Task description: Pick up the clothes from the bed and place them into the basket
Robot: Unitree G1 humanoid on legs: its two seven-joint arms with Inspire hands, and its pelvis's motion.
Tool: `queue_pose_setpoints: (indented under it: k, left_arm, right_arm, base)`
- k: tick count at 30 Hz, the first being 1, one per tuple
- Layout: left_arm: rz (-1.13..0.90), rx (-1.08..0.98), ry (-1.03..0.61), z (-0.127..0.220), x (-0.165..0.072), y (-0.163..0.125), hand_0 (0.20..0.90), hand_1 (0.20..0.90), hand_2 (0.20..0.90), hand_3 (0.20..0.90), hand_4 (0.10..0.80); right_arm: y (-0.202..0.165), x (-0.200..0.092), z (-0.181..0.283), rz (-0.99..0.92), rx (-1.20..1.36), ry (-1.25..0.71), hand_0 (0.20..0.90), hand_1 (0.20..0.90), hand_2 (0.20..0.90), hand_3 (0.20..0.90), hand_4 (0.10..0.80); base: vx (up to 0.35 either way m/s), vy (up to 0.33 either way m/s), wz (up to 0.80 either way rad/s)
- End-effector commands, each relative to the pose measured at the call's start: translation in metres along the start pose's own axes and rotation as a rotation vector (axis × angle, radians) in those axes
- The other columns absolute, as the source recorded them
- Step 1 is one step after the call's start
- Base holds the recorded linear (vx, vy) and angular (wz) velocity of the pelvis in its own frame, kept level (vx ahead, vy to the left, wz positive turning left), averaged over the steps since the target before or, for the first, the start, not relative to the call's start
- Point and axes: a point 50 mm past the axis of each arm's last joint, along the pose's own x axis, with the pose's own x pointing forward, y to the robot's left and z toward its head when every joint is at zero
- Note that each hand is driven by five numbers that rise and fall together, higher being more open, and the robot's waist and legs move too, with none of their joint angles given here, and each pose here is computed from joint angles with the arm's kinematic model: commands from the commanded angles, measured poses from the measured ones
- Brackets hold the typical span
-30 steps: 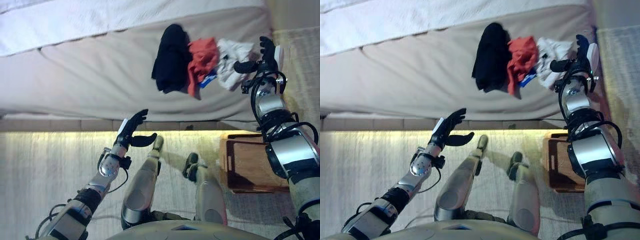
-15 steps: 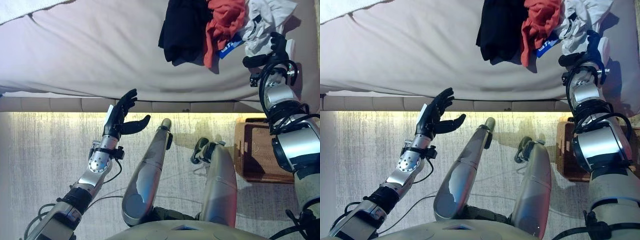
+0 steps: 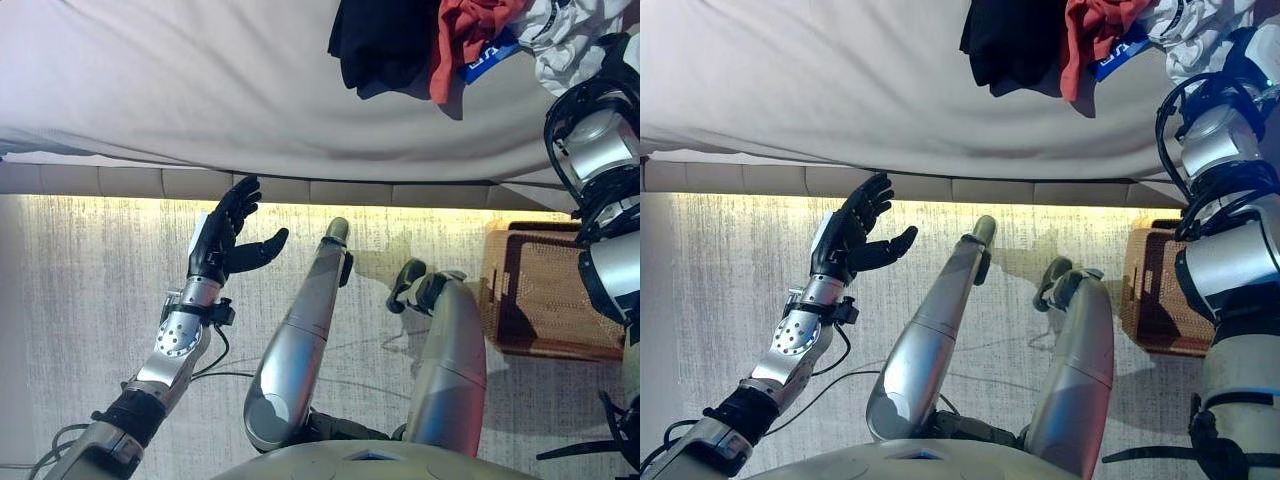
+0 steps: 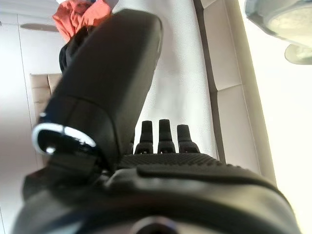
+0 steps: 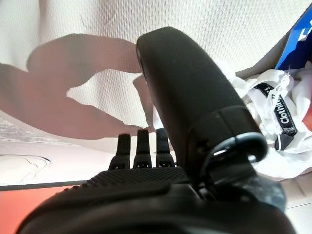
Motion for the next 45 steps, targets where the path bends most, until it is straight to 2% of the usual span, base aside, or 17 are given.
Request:
queue_pose_setpoints:
  k: [1,10,22,27,31,38,45]
  left_arm:
    - [0.013,-0.053,-0.271,0.048,0.004,0.008,0.900,0.900,0.900,0.900,0.800]
    - [0.012,-0.043,-0.285,0.050,-0.002,0.011,0.900,0.900,0.900,0.900,0.800]
    - [-0.008,-0.033,-0.236,0.046,0.001,0.009,0.900,0.900,0.900,0.900,0.800]
    - [-0.012,-0.017,-0.214,0.040,0.002,0.006,0.900,0.900,0.900,0.900,0.800]
    - [0.009,-0.002,-0.122,0.024,0.003,0.007,0.900,0.900,0.900,0.900,0.800]
    - [0.041,-0.044,0.088,-0.017,-0.005,0.007,0.900,0.900,0.900,0.900,0.800]
    - [0.033,-0.039,0.111,-0.025,-0.001,0.004,0.900,0.900,0.900,0.900,0.800]
  right_arm:
    - [-0.079,0.016,0.015,-0.256,-0.015,-0.095,0.300,0.300,0.300,0.200,0.100]
    - [-0.079,0.013,0.024,-0.270,0.044,-0.155,0.300,0.300,0.300,0.200,0.100]
    - [-0.081,0.015,-0.007,-0.248,0.178,-0.110,0.300,0.300,0.300,0.200,0.100]
    - [-0.086,0.013,-0.015,-0.288,0.248,-0.152,0.300,0.300,0.300,0.200,0.100]
    - [-0.086,0.009,-0.024,-0.256,0.418,-0.175,0.300,0.300,0.300,0.200,0.100]
    - [-0.091,0.003,-0.030,-0.252,0.484,-0.232,0.300,0.300,0.300,0.200,0.100]
    - [-0.094,-0.009,-0.027,-0.249,0.461,-0.316,0.300,0.300,0.300,0.200,0.100]
  base:
    - [0.000,0.000,0.00]
    - [0.010,0.023,-0.02]
    - [0.046,0.038,-0.04]
    - [0.041,0.034,-0.16]
    - [0.072,0.026,-0.28]
    - [0.070,0.014,-0.29]
    - [-0.031,0.018,-0.30]
